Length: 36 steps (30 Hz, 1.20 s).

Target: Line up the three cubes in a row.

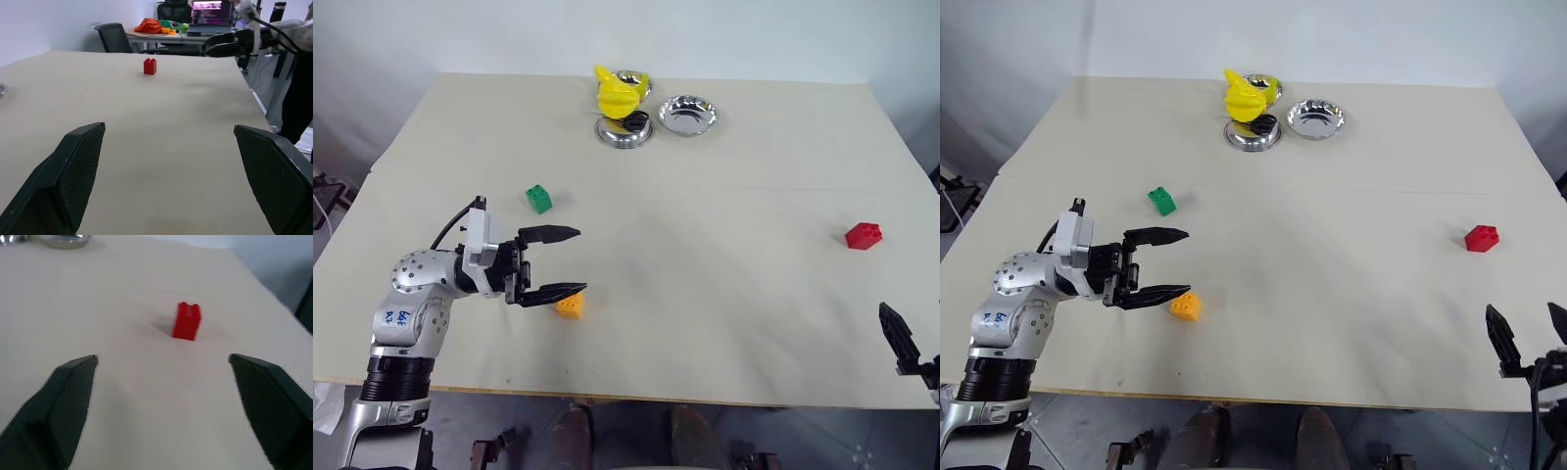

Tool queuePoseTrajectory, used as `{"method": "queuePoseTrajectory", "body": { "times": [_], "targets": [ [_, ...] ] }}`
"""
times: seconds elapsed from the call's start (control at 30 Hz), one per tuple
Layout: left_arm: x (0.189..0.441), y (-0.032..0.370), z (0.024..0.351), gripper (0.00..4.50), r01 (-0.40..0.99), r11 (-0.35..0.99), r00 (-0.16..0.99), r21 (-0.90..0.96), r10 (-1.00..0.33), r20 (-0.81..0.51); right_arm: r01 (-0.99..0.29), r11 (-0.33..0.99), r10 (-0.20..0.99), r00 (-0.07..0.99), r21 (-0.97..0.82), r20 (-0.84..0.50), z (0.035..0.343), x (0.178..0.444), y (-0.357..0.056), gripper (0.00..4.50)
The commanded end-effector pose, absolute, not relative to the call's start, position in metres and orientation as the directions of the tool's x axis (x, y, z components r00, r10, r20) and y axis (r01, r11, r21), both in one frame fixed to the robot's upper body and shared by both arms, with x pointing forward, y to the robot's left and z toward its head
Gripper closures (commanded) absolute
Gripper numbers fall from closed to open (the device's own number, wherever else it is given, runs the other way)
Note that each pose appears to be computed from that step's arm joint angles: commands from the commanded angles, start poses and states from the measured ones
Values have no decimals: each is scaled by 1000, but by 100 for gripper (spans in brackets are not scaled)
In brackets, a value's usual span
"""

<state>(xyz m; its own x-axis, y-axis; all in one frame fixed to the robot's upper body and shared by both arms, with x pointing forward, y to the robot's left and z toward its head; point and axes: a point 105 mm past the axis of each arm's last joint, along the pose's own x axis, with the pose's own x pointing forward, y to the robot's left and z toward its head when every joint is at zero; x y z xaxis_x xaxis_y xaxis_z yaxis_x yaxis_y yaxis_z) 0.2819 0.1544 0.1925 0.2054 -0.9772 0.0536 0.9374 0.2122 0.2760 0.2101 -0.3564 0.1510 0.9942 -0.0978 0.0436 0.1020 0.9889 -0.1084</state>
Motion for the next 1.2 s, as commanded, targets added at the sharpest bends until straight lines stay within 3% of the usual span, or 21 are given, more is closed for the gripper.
{"method": "queuePoseTrajectory", "body": {
  "times": [0.03, 0.2, 0.4, 0.83, 0.97, 1.2],
  "targets": [
    [283, 169, 203, 2, 901, 288, 281, 325, -957, 70, 235, 967, -233, 972, -98, 26, 170, 227, -383, 0],
    [277, 169, 200, 2, 893, 316, 310, 321, -948, 70, 166, 978, -174, 983, -122, -54, 179, 264, -383, 0],
    [270, 164, 198, 2, 901, 307, 301, 306, -951, 70, 142, 987, -153, 974, -77, -166, 171, 288, -390, 0],
    [267, 167, 202, 2, 897, 318, 314, 307, -947, 63, 60, 997, -71, 968, -49, -239, 154, 324, -387, 0],
    [267, 164, 203, 2, 899, 312, 307, 308, -949, 66, 99, 991, -115, 975, -91, -192, 158, 342, -395, 0],
    [266, 166, 206, 2, 895, 314, 310, 317, -948, 64, 83, 995, -94, 977, -63, -192, 155, 364, -392, 0]
  ]
}}
